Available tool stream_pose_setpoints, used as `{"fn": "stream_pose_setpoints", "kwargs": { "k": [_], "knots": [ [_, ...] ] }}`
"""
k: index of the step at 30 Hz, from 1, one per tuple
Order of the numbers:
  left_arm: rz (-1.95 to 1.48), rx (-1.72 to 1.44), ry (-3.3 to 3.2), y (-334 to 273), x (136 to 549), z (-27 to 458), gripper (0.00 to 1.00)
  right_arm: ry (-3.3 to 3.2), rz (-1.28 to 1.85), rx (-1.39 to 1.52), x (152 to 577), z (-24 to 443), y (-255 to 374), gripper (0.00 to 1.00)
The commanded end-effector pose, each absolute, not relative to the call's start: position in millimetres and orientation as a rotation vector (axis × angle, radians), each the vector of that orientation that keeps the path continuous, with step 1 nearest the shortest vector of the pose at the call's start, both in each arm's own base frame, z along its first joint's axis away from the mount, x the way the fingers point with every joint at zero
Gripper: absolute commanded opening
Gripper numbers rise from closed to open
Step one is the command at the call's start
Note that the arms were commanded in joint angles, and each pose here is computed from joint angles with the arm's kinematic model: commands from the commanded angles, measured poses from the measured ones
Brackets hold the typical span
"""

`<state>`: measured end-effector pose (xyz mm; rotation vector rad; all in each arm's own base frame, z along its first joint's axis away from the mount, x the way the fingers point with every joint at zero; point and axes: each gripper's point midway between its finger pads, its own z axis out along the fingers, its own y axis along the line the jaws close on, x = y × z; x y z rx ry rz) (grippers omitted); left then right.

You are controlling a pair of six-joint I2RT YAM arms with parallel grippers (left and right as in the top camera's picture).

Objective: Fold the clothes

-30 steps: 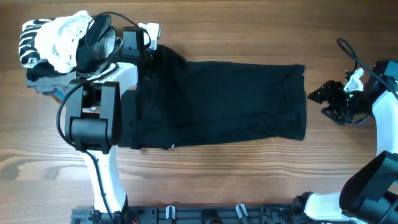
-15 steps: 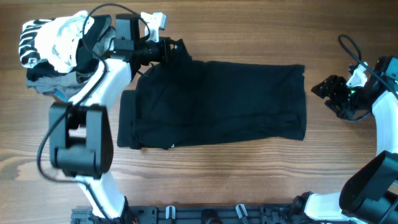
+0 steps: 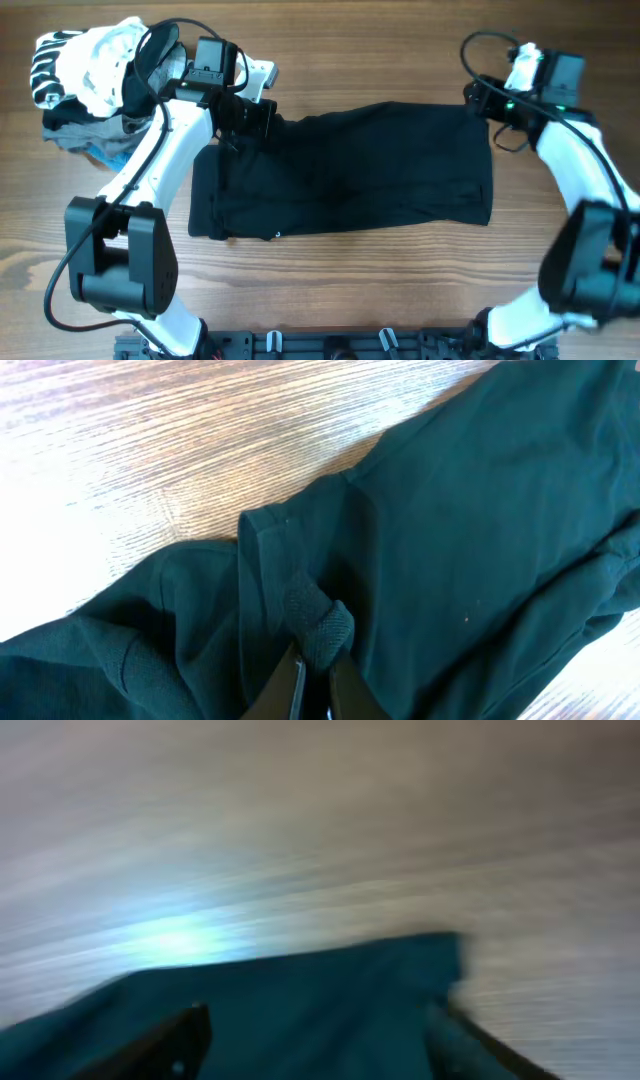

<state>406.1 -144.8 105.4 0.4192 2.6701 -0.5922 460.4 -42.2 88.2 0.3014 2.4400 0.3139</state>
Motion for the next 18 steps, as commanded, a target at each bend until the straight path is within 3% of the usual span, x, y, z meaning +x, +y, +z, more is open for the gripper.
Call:
{"fn": "stream_pose_setpoints", "kwargs": {
  "k": [1,5,6,8,10,16,18],
  "knots": [
    [-0.569,0.441,2.666,-143,406,105,0.07,2.495,0.042,0.35,471,31,-85,0.76],
    [-0.571,0.439,2.683,-142,402,103,0.07,2.527,0.054,0.26,476,0,-83,0.78],
    [-0.571,0.439,2.683,-142,402,103,0.07,2.524,0.115,0.242,477,-1,-75,0.71],
    [-0.571,0.439,2.683,-142,402,104,0.08,2.52,0.274,0.195,477,1,-54,0.45],
    [-0.515,0.429,2.692,-136,404,101,0.07,2.503,0.349,0.217,477,10,-47,0.04],
    [-0.361,0.392,2.717,-116,402,106,0.06,2.377,0.31,0.211,481,79,-59,0.04],
    [-0.283,0.354,2.764,-101,392,109,0.05,2.407,0.24,0.329,469,85,-73,0.04]
  ]
}}
